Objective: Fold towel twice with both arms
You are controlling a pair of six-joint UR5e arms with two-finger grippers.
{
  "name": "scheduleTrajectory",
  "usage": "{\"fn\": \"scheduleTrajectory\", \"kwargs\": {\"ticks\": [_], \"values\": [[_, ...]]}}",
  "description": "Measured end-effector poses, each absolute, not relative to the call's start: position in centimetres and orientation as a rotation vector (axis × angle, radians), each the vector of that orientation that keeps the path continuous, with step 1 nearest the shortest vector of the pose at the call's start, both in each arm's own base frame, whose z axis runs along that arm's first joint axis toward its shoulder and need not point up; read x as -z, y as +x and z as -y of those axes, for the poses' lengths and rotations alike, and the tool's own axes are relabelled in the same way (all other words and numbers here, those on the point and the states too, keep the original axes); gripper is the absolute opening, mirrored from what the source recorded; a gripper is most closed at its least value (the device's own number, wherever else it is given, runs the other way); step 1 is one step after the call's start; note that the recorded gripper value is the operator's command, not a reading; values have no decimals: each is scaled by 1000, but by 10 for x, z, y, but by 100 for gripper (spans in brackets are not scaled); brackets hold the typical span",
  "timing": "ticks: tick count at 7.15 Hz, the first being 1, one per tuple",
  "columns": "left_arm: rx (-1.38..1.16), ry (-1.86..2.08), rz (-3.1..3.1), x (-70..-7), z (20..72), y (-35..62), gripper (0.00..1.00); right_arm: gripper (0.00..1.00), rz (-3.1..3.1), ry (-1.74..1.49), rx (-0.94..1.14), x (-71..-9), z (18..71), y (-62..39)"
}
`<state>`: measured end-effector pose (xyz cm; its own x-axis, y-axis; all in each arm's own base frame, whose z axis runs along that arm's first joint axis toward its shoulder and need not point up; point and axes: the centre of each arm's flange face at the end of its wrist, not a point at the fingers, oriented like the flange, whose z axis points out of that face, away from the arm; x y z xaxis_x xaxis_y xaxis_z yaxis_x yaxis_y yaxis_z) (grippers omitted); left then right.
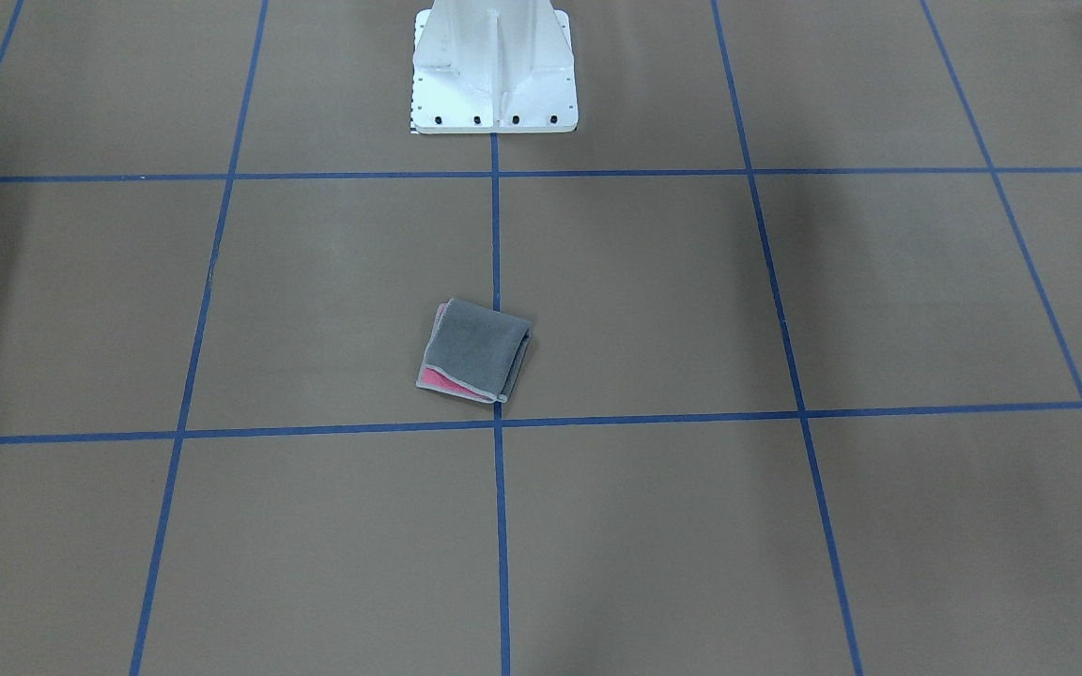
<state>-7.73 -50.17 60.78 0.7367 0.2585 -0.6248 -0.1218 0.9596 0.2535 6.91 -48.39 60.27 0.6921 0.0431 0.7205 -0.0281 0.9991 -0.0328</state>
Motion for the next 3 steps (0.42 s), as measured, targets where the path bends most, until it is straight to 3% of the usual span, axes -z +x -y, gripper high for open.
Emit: {"fn": "scheduleTrajectory", "kwargs": {"ticks": [3], "values": [[-210, 204, -714, -607, 501, -78, 100, 99, 806, -21, -42, -602, 484, 69]]}}
